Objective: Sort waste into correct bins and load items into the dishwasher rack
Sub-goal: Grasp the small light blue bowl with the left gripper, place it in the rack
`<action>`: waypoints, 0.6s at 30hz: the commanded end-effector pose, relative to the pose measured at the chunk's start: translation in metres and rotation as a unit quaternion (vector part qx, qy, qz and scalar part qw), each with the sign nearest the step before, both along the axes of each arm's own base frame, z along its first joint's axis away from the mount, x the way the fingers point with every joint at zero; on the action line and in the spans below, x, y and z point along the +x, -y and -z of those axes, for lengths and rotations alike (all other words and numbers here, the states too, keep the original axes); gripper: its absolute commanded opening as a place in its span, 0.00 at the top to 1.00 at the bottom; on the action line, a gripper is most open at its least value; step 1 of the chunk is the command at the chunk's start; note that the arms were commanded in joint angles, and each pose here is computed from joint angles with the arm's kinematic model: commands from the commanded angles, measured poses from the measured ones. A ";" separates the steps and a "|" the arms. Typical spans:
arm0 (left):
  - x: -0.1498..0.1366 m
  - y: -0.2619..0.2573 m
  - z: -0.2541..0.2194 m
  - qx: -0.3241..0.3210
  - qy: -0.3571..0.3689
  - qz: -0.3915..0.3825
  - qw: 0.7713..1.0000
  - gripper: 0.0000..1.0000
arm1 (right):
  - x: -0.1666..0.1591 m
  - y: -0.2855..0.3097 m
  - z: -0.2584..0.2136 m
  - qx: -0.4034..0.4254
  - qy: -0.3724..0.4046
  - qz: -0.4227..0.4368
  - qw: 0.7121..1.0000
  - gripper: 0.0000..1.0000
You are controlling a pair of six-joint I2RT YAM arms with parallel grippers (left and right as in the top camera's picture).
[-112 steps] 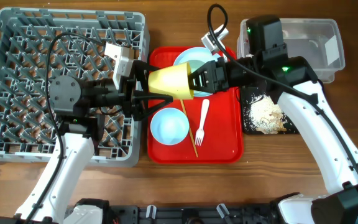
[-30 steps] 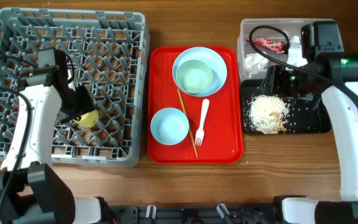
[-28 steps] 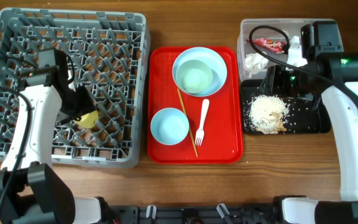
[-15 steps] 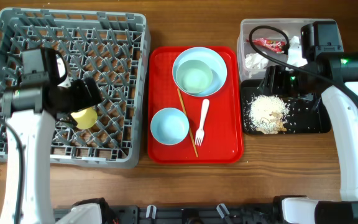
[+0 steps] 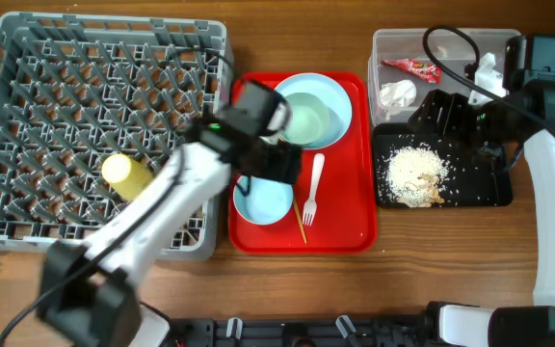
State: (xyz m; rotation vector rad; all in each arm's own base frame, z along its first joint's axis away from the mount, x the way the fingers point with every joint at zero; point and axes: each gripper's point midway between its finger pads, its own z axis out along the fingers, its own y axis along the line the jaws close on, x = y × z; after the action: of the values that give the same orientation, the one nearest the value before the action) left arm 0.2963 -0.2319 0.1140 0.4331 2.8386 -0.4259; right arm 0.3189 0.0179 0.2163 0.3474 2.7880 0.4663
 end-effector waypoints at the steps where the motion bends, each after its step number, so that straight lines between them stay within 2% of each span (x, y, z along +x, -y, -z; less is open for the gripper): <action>1: -0.012 0.012 0.049 0.063 -0.037 0.027 0.997 0.33 | 0.001 -0.002 -0.010 0.008 0.014 -0.002 1.000 0.00; 5: -0.033 0.023 0.090 0.100 -0.081 0.058 0.990 0.55 | 0.000 -0.002 -0.010 0.008 0.012 -0.002 1.000 0.00; 8: -0.035 0.026 0.091 0.100 -0.081 0.062 0.990 0.82 | 0.000 -0.002 -0.009 0.008 0.012 -0.002 1.000 0.00; 10: -0.035 0.026 0.091 0.101 -0.081 0.062 0.990 0.96 | -0.001 -0.002 -0.009 0.008 0.012 -0.002 1.000 0.00; 15: -0.031 0.027 0.077 0.094 -0.070 0.059 0.991 0.96 | -0.001 -0.002 -0.009 0.008 0.010 -0.002 1.000 0.00; 18: -0.004 0.022 0.004 0.054 -0.017 0.034 0.998 0.96 | -0.001 -0.002 -0.009 0.008 0.010 -0.002 1.000 0.00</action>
State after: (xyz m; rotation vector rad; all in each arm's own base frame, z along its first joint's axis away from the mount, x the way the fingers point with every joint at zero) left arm 0.2641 -0.2505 0.0437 0.6318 3.0338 -0.1684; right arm 0.3166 0.0187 0.2157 0.3503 2.7973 0.4717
